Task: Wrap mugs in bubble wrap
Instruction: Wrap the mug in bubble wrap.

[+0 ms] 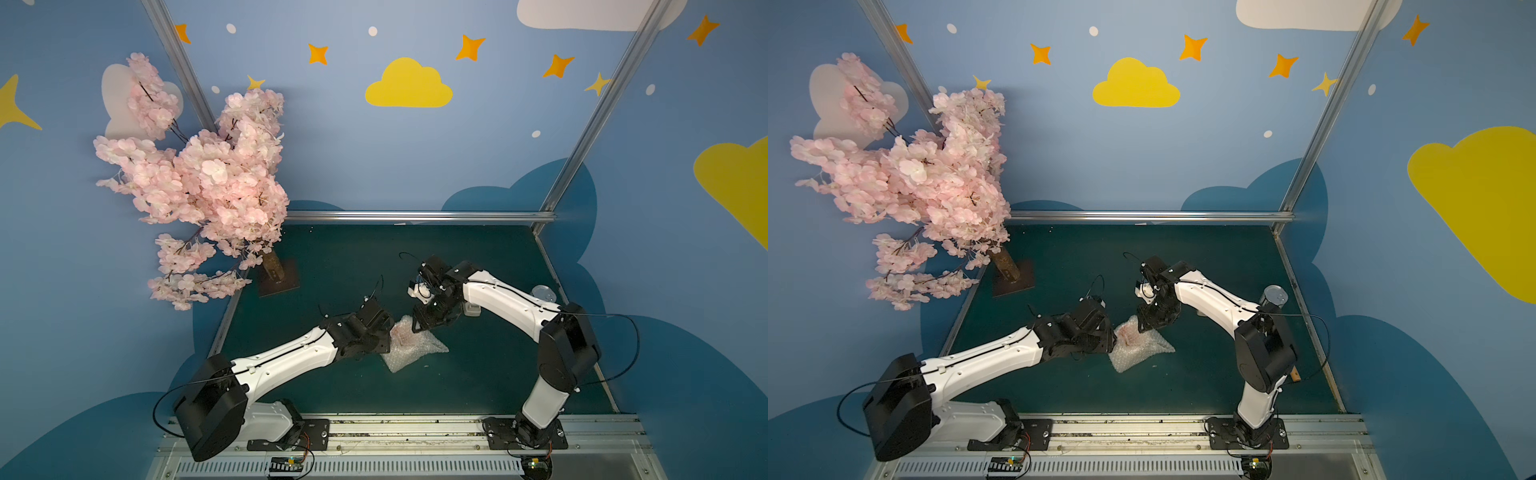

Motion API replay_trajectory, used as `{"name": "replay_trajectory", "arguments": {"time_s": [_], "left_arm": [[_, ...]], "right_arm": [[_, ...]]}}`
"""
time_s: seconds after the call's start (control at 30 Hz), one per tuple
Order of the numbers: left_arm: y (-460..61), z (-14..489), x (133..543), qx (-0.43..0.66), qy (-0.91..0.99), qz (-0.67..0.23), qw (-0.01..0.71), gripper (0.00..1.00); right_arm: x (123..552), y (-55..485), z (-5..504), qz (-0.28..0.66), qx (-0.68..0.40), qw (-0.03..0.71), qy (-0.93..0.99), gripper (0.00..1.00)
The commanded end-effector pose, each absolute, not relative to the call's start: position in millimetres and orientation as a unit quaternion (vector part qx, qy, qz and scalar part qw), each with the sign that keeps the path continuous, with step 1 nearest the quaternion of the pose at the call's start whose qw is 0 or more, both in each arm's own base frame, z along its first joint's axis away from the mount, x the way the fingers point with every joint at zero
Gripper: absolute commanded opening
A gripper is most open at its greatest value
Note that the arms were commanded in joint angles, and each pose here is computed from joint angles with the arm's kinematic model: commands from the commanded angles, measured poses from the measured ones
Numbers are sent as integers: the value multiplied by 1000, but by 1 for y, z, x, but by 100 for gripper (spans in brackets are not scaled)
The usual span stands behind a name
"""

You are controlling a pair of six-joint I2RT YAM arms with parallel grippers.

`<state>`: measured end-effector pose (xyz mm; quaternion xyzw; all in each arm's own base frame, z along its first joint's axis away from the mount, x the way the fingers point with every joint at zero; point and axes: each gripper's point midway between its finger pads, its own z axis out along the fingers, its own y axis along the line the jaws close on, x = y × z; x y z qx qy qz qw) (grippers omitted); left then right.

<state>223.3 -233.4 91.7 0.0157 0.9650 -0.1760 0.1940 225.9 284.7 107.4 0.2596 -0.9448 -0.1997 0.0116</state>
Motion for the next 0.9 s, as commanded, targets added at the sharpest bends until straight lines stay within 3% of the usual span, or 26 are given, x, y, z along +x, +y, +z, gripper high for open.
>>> {"name": "replay_trajectory", "arguments": {"time_s": [0.0,0.57,0.7,0.87], "left_arm": [[-238,96,229,23,963,-176,202,55],[-238,78,242,18,972,-140,186,55],[-230,69,242,11,976,-123,182,54],[-228,63,242,5,976,-122,181,53]], "right_arm": [[217,299,100,-221,276,22,-935,50],[215,313,32,-60,266,-8,-962,11],[211,316,18,-41,248,-5,-968,10],[200,319,-6,-60,240,20,-969,18]]}}
